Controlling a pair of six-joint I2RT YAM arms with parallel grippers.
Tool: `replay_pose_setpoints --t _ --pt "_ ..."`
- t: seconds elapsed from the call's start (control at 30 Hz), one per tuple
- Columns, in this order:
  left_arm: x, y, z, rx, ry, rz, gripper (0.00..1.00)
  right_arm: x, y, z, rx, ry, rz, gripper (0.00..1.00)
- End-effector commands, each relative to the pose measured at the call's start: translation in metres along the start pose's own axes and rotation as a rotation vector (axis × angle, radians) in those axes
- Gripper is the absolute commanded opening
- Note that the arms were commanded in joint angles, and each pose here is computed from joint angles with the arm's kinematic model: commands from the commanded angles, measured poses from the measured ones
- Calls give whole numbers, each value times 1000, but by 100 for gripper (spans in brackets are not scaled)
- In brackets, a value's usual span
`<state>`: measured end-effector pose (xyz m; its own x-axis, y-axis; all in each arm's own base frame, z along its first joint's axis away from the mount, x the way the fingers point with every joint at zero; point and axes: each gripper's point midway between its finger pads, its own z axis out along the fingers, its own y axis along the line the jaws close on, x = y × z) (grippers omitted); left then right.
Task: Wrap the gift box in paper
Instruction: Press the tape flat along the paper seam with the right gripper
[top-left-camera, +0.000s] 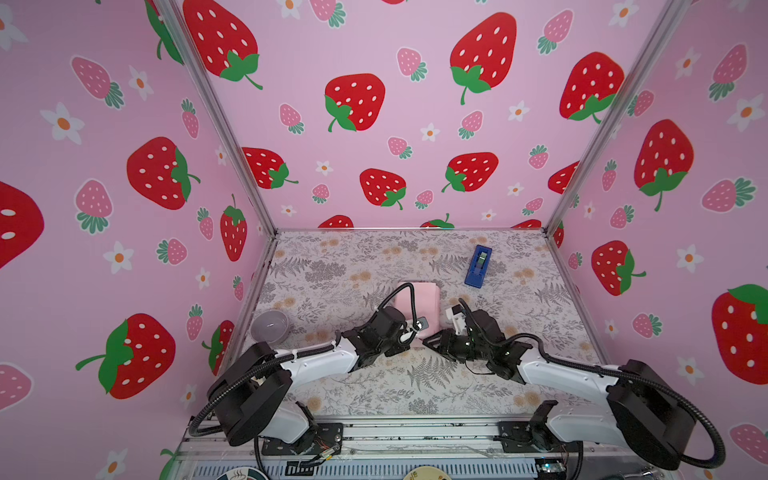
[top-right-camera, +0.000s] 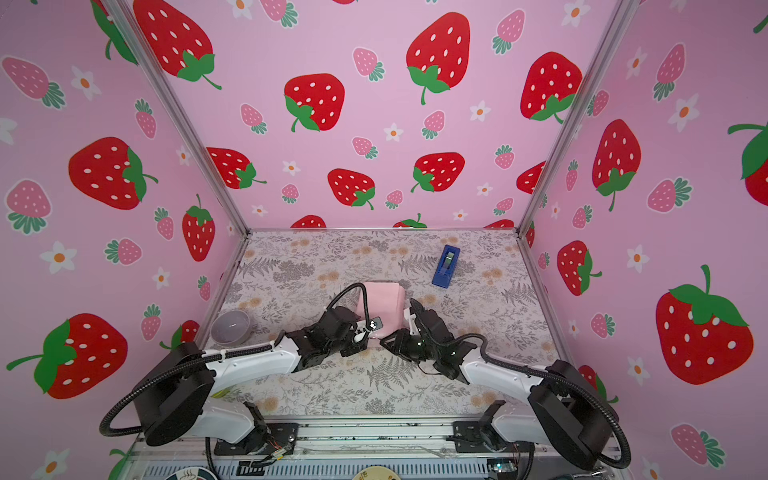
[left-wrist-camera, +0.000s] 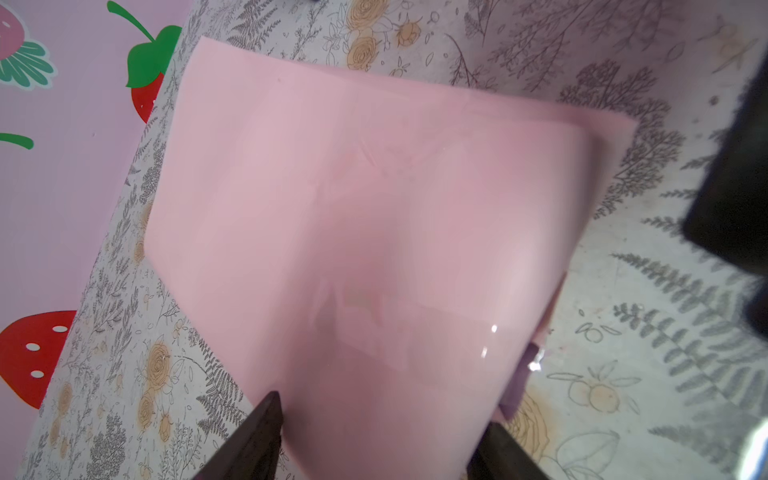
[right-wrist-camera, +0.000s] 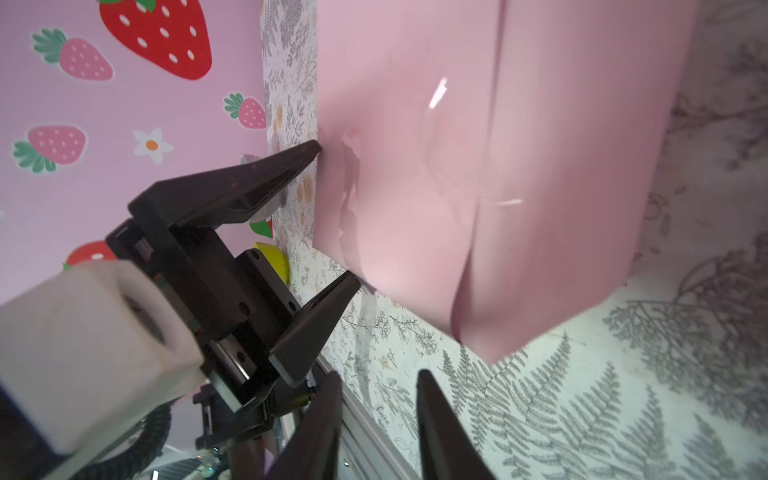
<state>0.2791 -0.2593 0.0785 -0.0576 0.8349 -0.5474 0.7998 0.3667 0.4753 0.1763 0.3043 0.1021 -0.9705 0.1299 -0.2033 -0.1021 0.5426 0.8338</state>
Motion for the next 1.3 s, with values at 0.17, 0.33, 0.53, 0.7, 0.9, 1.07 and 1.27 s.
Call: replay_pose_setpoints --t 0.17,0.33,0.53,0.7,0.9,1.07,1.27 --pt "15 -16 4 75 67 8 68 -4 37 13 -120 -21 -89 0" --pt "16 -17 3 78 68 6 68 -8 35 25 -98 -29 -82 0" --pt "16 -17 3 78 66 7 68 -11 17 32 -27 -47 -73 0" --pt "17 -18 3 82 71 8 68 -2 -13 32 82 -23 -52 2" --pt "16 -18 3 87 71 6 68 -2 -17 10 128 -59 -55 13" --pt "17 -18 3 88 74 4 68 -7 15 0 -2 -95 -78 11" --pt "17 -19 3 91 79 4 68 -10 33 16 -63 -64 -105 5"
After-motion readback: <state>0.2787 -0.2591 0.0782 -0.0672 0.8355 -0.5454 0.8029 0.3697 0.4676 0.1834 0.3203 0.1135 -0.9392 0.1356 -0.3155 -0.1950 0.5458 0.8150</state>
